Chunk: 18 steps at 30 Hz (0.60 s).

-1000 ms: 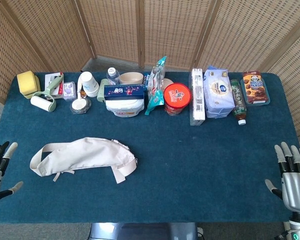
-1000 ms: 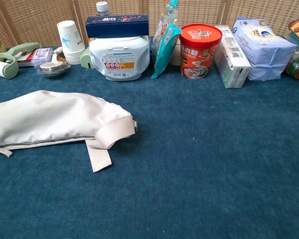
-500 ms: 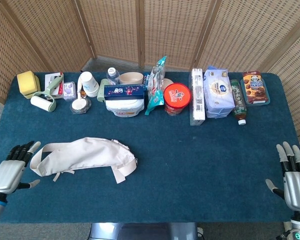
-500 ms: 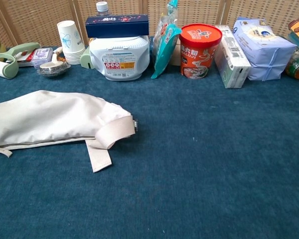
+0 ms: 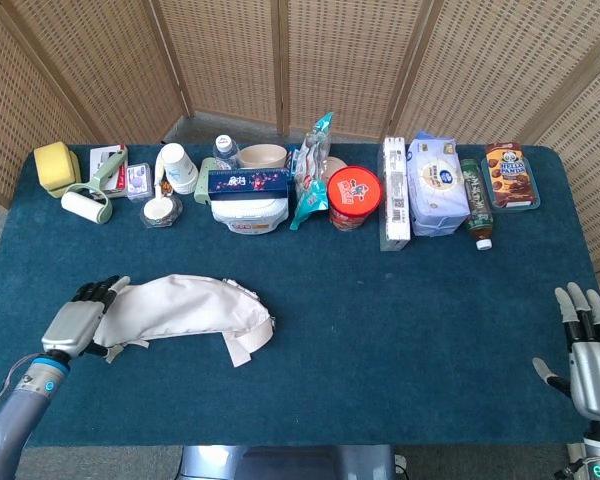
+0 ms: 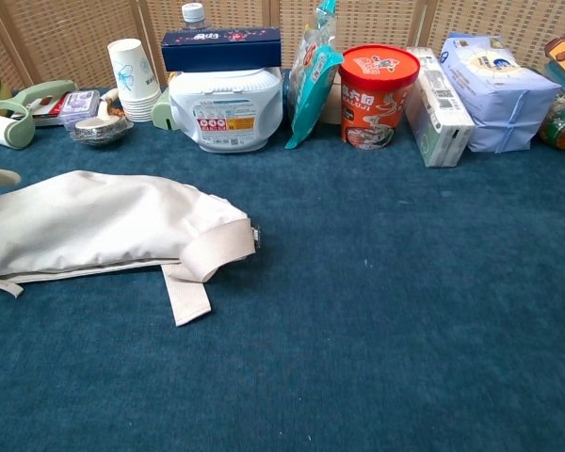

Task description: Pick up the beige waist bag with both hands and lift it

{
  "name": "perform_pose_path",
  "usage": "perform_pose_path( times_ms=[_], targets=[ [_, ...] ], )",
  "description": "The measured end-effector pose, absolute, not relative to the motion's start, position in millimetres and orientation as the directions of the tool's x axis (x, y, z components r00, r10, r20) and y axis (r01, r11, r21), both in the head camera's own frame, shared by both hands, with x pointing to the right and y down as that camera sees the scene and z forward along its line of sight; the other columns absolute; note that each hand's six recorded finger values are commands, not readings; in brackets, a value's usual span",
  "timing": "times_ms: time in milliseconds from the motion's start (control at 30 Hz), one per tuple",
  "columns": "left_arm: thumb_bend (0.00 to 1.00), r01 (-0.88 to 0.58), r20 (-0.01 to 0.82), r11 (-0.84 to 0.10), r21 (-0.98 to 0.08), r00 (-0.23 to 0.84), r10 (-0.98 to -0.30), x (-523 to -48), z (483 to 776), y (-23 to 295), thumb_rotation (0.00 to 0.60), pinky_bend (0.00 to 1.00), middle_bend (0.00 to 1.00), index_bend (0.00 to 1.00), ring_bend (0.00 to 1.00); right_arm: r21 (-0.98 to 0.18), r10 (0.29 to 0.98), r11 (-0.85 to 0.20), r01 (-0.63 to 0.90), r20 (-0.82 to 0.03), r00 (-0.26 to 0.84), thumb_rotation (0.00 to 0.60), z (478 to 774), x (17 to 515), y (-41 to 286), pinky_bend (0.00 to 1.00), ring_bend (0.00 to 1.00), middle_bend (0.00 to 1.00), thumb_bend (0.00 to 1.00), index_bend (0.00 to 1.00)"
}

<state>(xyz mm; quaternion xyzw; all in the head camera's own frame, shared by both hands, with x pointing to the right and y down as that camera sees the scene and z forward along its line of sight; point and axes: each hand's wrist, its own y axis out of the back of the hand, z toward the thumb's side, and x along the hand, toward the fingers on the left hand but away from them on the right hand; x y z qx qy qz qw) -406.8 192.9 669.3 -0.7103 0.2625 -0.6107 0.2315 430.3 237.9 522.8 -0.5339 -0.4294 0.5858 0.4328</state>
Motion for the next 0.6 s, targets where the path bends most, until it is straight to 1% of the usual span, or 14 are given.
perform_pose_path(
  times_ms=[33, 67, 100, 200, 300, 400, 500, 600],
  targets=[
    [0.0, -0.092, 0.75, -0.759, -0.645, 0.115, -0.652, -405.3, 671.9, 192.4, 0.6, 0.44, 0.09, 0.08, 0.15, -0.965, 0.966, -0.257, -0.046, -0.254, -0.056, 0.6, 522.7, 430.6, 237.8, 0.0, 0.0, 0.0, 0.0, 0.0],
    [0.0, -0.092, 0.751, -0.759, -0.644, 0.113, -0.651, -404.3, 674.0, 191.5, 0.6, 0.54, 0.18, 0.16, 0.25, -0.965, 0.965, -0.257, -0.044, -0.255, -0.056, 0.6, 522.7, 430.8, 237.7, 0.0, 0.0, 0.0, 0.0, 0.0],
    [0.0, -0.09, 0.749, -0.757, -0.648, 0.109, -0.654, -403.9, 675.6, 190.2, 0.6, 0.6, 0.27, 0.24, 0.34, -0.965, 0.965, -0.259, -0.04, -0.256, -0.056, 0.6, 522.8, 431.0, 237.7, 0.0, 0.0, 0.0, 0.0, 0.0],
    [0.0, -0.081, 0.738, -0.744, -0.663, 0.091, -0.668, -403.9, 677.8, 187.8, 0.6, 0.67, 0.42, 0.4, 0.48, -0.964, 0.964, -0.263, -0.036, -0.261, -0.054, 0.6, 523.7, 430.8, 237.6, 0.0, 0.0, 0.0, 0.0, 0.0],
    [0.03, -0.064, 0.736, -0.739, -0.67, 0.072, -0.673, -404.6, 680.2, 187.0, 0.6, 0.72, 0.54, 0.51, 0.58, -0.963, 0.963, -0.267, -0.031, -0.266, -0.048, 0.6, 524.5, 429.4, 237.9, 0.0, 0.0, 0.0, 0.0, 0.0],
    [0.06, -0.047, 0.726, -0.728, -0.684, 0.056, -0.685, -404.1, 681.0, 185.2, 0.6, 0.74, 0.59, 0.56, 0.61, -0.963, 0.963, -0.268, -0.027, -0.266, -0.046, 0.6, 524.4, 429.0, 238.0, 0.0, 0.0, 0.0, 0.0, 0.0],
    [0.06, -0.047, 0.708, -0.71, -0.703, 0.053, -0.704, -401.4, 679.2, 181.5, 0.6, 0.74, 0.59, 0.56, 0.61, -0.962, 0.962, -0.272, -0.022, -0.27, -0.042, 0.6, 524.9, 428.1, 238.4, 0.0, 0.0, 0.0, 0.0, 0.0],
    [0.06, -0.057, 0.69, -0.694, -0.718, 0.077, -0.72, -395.6, 674.2, 177.9, 0.6, 0.74, 0.59, 0.56, 0.6, -0.96, 0.96, -0.28, -0.019, -0.279, -0.033, 0.6, 526.6, 425.7, 238.8, 0.0, 0.0, 0.0, 0.0, 0.0]
  ],
)
